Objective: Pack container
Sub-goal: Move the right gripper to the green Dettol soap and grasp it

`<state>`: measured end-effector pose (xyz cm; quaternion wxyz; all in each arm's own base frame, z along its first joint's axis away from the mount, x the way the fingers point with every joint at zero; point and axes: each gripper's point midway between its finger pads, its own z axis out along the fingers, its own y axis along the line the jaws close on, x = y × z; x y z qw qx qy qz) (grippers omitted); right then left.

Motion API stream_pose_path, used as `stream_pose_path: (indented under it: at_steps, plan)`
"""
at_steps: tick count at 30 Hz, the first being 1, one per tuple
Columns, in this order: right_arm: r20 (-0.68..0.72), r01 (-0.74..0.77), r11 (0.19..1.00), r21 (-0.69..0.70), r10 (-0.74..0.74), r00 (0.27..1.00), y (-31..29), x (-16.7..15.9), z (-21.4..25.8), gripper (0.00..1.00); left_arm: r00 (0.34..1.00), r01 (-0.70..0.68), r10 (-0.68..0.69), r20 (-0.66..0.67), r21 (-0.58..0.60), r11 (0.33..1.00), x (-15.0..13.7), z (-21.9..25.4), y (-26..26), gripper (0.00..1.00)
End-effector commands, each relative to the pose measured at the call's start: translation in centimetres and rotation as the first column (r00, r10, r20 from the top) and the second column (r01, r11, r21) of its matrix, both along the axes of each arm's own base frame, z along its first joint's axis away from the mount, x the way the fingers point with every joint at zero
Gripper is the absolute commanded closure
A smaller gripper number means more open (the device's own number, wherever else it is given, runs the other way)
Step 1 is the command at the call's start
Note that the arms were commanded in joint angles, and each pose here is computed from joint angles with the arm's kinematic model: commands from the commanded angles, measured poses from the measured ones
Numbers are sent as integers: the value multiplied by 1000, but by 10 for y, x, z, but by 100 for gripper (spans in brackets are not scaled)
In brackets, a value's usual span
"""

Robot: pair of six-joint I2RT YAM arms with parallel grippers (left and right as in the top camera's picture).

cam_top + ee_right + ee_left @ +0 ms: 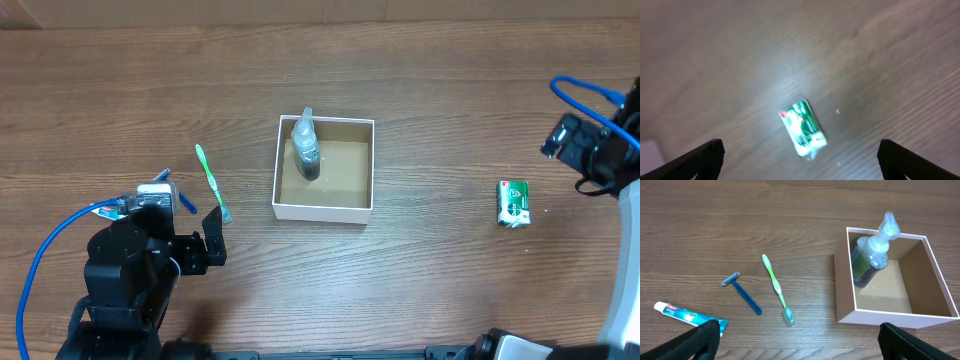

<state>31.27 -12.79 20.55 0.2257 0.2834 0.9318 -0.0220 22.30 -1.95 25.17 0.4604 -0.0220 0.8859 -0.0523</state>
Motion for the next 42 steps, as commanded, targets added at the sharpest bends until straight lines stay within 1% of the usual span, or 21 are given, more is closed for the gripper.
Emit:
stream_pose_path:
  at_steps: [1,3,8,12,17,19,24,31,42]
  plan:
    - [-101,-162,985,64,168,981,7,5,-48,0,999,-13,13,31,5,1000,2,12,3,0]
    - [-160,-181,980,87,193,968,7,6,-69,0,999,-14,14,31,6,1000,2,12,3,0]
    - [-241,-188,971,145,219,945,11,7,-101,0,999,-14,14,32,6,1000,2,12,3,0]
    - [-320,-305,933,191,353,879,33,8,-135,0,999,-14,14,32,6,1000,2,12,3,0]
    - [-401,-311,939,146,343,849,30,-9,-173,0,999,-14,14,31,6,1000,2,12,3,0]
    - [-403,-301,944,134,329,854,26,-13,-181,0,999,-14,14,29,6,1000,2,11,3,0]
    - [-383,-297,947,118,320,866,22,-9,-186,0,1000,-14,14,19,7,1000,0,9,3,0]
    - [-368,-321,941,106,337,866,24,-13,-204,0,1000,-14,14,13,8,1000,-1,8,3,0]
    - [-307,-359,927,107,374,875,27,1,-203,0,1000,-14,14,5,8,1000,-2,7,3,0]
